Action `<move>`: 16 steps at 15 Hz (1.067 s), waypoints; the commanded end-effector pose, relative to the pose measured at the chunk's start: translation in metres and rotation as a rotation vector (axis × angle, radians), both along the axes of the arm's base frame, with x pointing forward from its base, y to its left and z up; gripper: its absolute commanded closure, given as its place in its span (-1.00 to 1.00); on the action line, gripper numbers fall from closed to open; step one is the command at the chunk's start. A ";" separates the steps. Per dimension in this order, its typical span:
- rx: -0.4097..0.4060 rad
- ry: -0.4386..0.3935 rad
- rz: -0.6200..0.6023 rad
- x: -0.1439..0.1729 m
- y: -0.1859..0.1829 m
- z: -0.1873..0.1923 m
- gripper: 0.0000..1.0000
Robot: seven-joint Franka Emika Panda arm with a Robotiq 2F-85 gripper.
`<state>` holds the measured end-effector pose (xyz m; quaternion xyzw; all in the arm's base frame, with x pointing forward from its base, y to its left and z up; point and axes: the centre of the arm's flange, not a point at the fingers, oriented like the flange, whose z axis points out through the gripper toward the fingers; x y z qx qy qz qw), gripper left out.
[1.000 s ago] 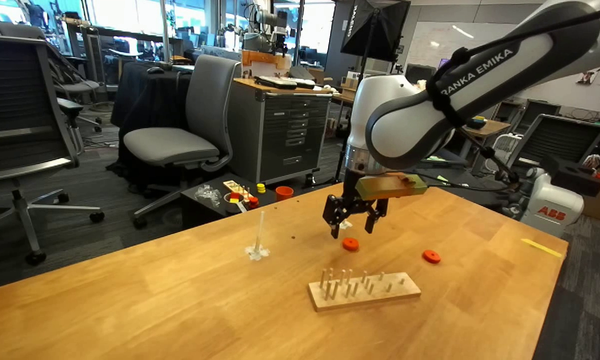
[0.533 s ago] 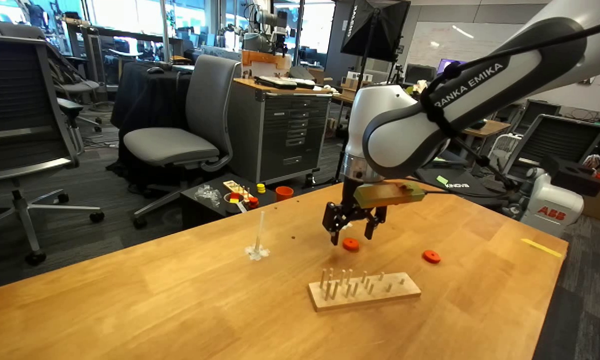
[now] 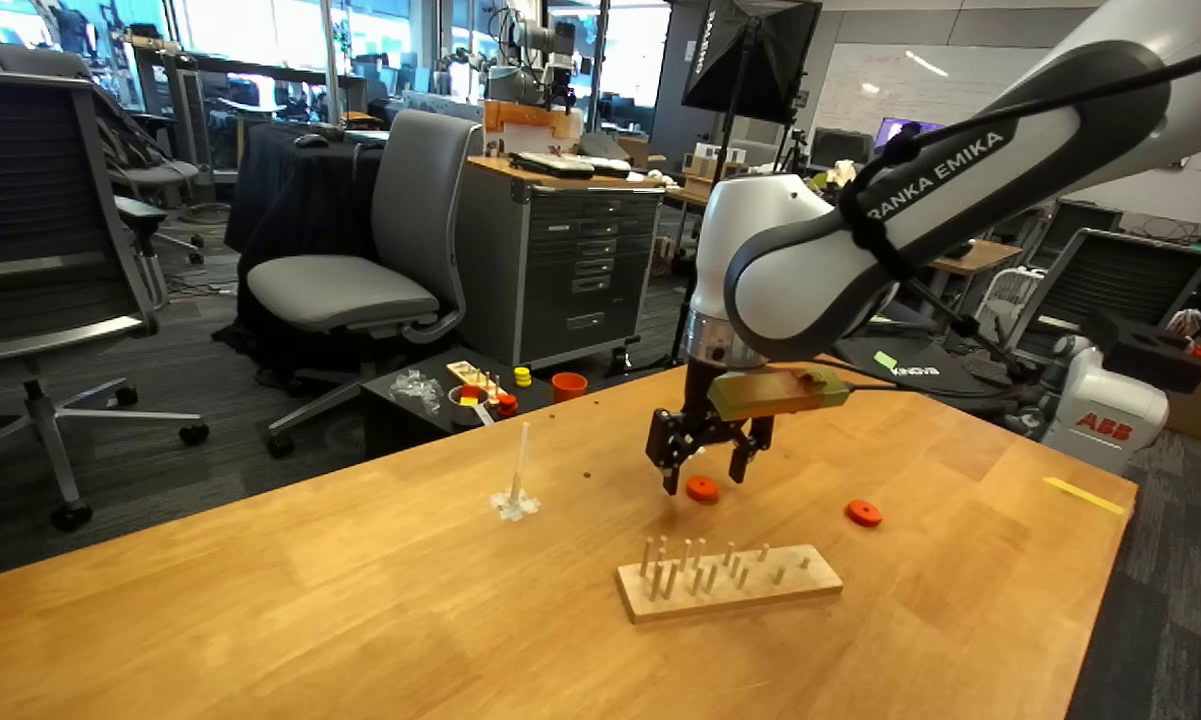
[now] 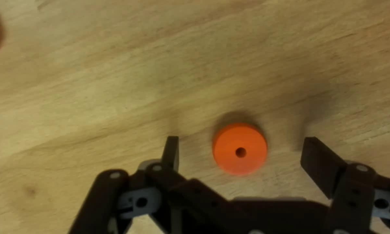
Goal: Place the orange ring on the left on the wooden board
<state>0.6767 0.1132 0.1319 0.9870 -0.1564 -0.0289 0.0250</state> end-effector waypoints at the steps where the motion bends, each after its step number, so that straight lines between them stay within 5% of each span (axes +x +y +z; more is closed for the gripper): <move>1: 0.000 0.013 -0.006 0.008 -0.002 -0.002 -0.45; 8: -0.007 0.000 -0.005 0.010 -0.006 0.004 0.62; 16: -0.006 0.070 0.054 -0.034 0.006 0.023 0.65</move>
